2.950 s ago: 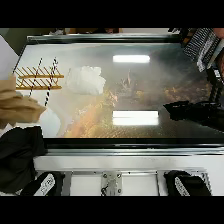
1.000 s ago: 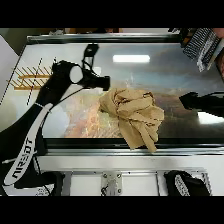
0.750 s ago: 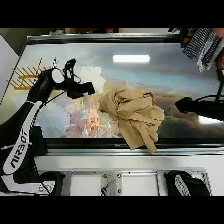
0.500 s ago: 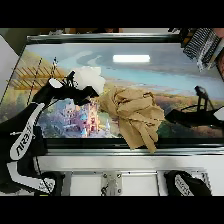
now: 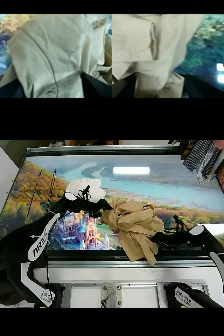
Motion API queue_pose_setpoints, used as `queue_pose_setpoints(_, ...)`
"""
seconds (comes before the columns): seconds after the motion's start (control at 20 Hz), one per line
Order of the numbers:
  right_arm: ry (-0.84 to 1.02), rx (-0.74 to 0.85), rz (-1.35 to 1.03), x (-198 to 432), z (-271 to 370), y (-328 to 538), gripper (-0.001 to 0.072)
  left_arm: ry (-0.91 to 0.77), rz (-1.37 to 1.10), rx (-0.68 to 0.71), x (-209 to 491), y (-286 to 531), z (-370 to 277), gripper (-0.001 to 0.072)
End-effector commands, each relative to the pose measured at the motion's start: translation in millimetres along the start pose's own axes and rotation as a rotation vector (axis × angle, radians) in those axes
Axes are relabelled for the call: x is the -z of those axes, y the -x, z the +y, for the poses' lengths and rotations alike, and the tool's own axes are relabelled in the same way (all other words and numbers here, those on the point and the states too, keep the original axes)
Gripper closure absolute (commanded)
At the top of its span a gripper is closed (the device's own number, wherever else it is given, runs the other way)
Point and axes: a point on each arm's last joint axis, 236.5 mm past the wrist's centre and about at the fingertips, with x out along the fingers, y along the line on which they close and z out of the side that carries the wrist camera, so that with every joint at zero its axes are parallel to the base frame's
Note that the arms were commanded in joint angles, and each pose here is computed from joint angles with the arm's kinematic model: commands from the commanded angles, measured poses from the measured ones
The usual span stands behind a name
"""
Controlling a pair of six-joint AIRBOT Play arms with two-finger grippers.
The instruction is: Fold the clothes and pants, and hang the long-sleeved shirts on hangers.
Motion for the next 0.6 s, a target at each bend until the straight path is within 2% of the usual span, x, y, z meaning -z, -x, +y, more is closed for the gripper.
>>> queue_pose_setpoints(0.0, 0.033, -0.025, 0.034, 8, 18, -25, 0.0064, -0.013, 0.039, 0.011, 5, -10, -5, 0.0385)
queue_pose_setpoints(0.05, 0.061, -0.027, 0.031, 8, 21, -27, 0.0097, -0.017, 0.041, 0.004, 5, -9, -3, 0.0569)
queue_pose_setpoints(0.1, 0.093, -0.029, 0.029, 7, 24, -26, 0.0309, -0.016, 0.044, 0.004, 5, -7, -2, 0.0693)
queue_pose_setpoints(0.15, 0.127, -0.036, 0.026, 5, 28, -21, 0.0611, -0.015, 0.038, 0.008, 3, -1, -3, 0.0694)
queue_pose_setpoints(0.2, 0.168, -0.046, 0.013, -1, 33, -9, 0.0697, -0.022, 0.019, 0.017, -3, 10, -8, 0.0694)
queue_pose_setpoints(0.35, 0.325, -0.030, -0.091, -32, 58, 69, 0.0699, -0.142, -0.152, 0.078, -37, 98, -68, 0.0694)
queue_pose_setpoints(0.45, 0.436, -0.007, -0.264, -53, 88, 151, 0.0699, -0.312, -0.279, 0.137, -36, 180, -141, 0.0694)
queue_pose_setpoints(0.55, 0.501, -0.003, -0.518, -63, 130, 241, 0.0699, -0.527, -0.404, 0.182, -4, 258, -216, 0.0694)
